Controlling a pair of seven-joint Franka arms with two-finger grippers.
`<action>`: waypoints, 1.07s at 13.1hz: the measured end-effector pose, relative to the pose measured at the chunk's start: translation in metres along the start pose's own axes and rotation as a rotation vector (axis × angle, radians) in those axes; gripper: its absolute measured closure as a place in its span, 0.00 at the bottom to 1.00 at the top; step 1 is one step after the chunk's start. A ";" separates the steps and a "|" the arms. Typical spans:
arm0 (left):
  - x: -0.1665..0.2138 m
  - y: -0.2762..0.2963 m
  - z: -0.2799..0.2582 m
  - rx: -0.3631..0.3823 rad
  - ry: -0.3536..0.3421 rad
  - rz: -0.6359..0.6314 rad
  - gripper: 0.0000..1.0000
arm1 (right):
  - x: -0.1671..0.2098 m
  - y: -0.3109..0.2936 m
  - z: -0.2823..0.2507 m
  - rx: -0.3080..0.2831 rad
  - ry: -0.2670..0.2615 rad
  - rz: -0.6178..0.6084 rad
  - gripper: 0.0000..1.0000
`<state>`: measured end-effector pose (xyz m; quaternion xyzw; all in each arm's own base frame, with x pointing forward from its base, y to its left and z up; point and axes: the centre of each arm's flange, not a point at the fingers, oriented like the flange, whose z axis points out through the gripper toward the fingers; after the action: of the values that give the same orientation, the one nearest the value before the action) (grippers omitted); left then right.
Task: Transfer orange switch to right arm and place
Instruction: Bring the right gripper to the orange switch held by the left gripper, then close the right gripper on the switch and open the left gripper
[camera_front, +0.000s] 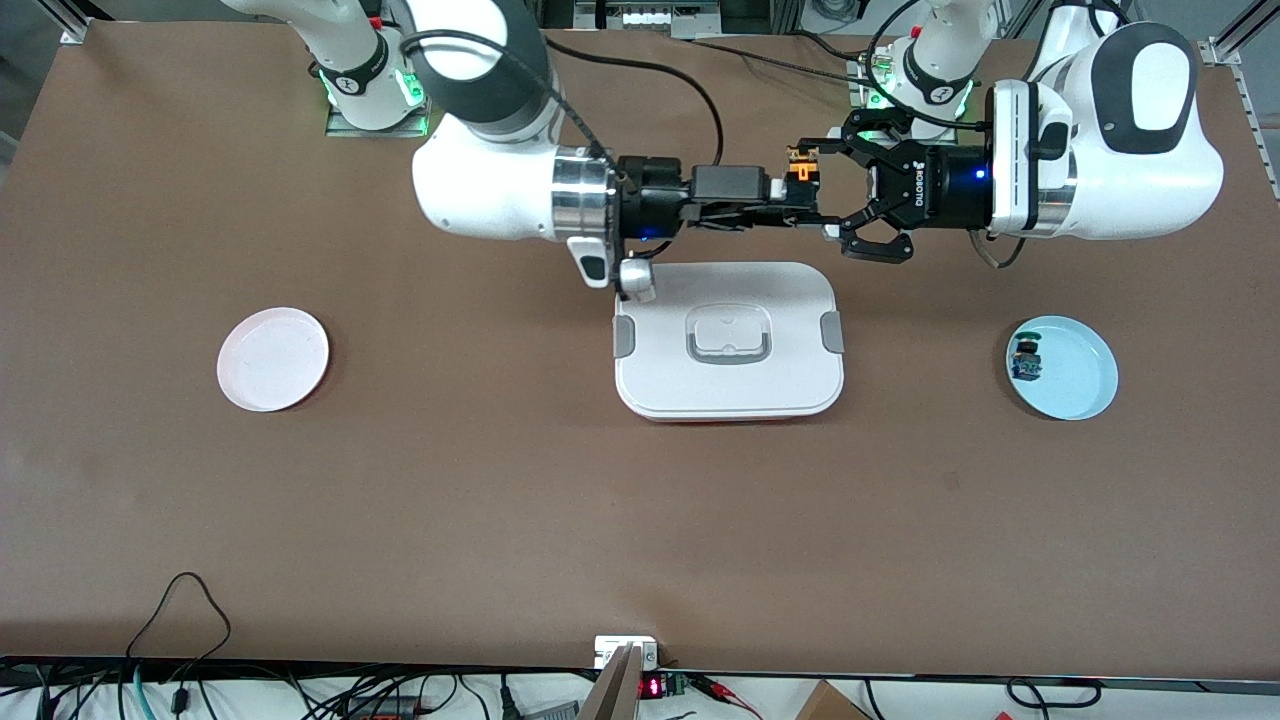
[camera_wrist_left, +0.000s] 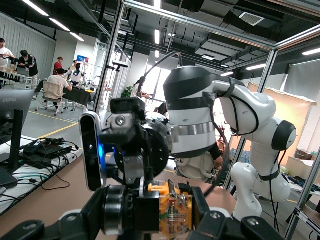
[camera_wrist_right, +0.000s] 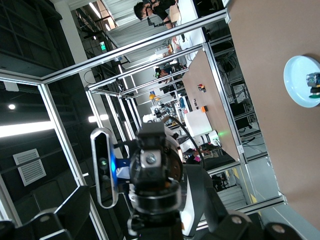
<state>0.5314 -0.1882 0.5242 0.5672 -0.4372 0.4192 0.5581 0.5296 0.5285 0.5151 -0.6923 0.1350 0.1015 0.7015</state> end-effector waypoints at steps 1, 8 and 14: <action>0.000 0.000 0.000 0.000 0.000 0.000 0.28 | -0.004 0.003 0.005 -0.003 -0.001 0.004 0.00; 0.000 0.000 0.000 0.000 0.000 0.000 0.28 | 0.001 0.003 0.002 0.003 0.008 0.007 0.00; 0.000 0.000 0.000 0.000 0.000 0.000 0.28 | 0.002 0.002 0.000 0.003 0.011 0.007 0.00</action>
<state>0.5314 -0.1882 0.5242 0.5671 -0.4372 0.4192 0.5581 0.5312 0.5282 0.5124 -0.6912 0.1416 0.1000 0.7016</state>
